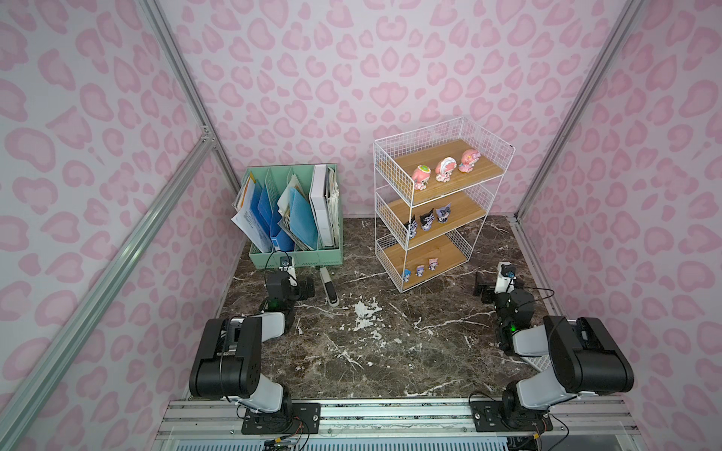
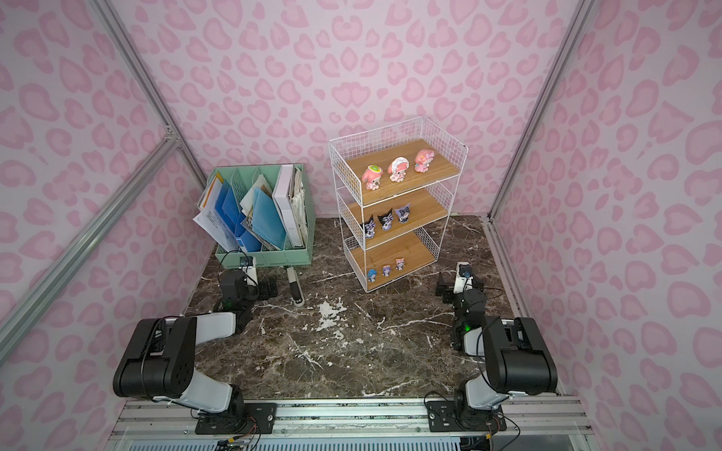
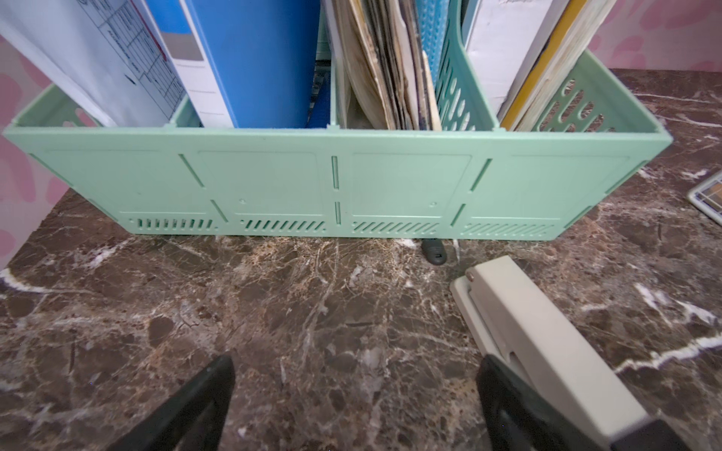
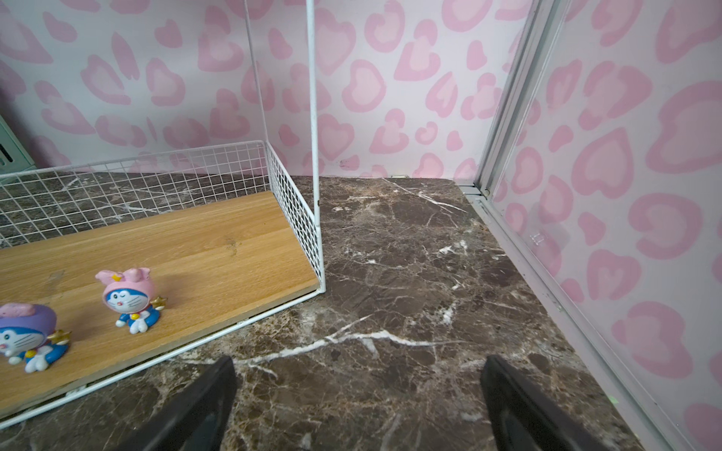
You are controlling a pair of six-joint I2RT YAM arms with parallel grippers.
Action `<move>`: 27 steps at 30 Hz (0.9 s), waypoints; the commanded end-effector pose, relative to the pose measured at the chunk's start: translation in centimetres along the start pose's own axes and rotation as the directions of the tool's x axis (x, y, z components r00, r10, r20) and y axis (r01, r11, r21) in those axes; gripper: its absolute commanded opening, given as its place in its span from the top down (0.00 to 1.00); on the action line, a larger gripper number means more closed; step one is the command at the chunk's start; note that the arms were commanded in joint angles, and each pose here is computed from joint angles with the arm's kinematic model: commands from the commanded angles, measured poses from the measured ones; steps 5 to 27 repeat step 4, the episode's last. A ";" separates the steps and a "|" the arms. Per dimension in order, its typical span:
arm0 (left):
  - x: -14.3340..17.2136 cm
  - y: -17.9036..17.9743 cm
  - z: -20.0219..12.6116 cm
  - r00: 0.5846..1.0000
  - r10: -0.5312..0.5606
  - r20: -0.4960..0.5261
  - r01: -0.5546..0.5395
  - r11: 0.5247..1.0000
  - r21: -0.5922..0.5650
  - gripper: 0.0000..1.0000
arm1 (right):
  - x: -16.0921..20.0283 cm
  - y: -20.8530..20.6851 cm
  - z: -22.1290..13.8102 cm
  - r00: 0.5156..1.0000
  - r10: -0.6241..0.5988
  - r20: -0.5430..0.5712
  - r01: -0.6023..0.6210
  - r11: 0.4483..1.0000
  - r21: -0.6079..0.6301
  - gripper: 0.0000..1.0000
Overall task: Organize plastic toys on shelves
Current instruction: Reset both arms
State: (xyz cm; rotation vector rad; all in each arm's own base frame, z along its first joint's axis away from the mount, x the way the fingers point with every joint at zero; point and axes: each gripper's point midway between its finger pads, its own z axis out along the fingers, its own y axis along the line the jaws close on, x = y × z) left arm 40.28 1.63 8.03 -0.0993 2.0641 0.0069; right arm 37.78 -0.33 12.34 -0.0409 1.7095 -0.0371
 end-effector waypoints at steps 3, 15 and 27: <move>-0.2 0.1 0.1 1.000 0.005 0.002 -0.005 1.000 -0.009 0.01 | -0.3 0.1 0.0 1.000 -0.005 0.009 0.005 1.000 -0.005 0.02; -0.1 0.1 0.1 1.000 0.006 0.001 -0.006 1.000 -0.009 0.01 | -0.3 0.2 0.0 1.000 -0.005 0.010 0.005 1.000 -0.007 0.02; -0.1 0.1 0.1 1.000 0.006 0.001 -0.006 1.000 -0.009 0.01 | -0.3 0.2 0.0 1.000 -0.005 0.010 0.005 1.000 -0.007 0.02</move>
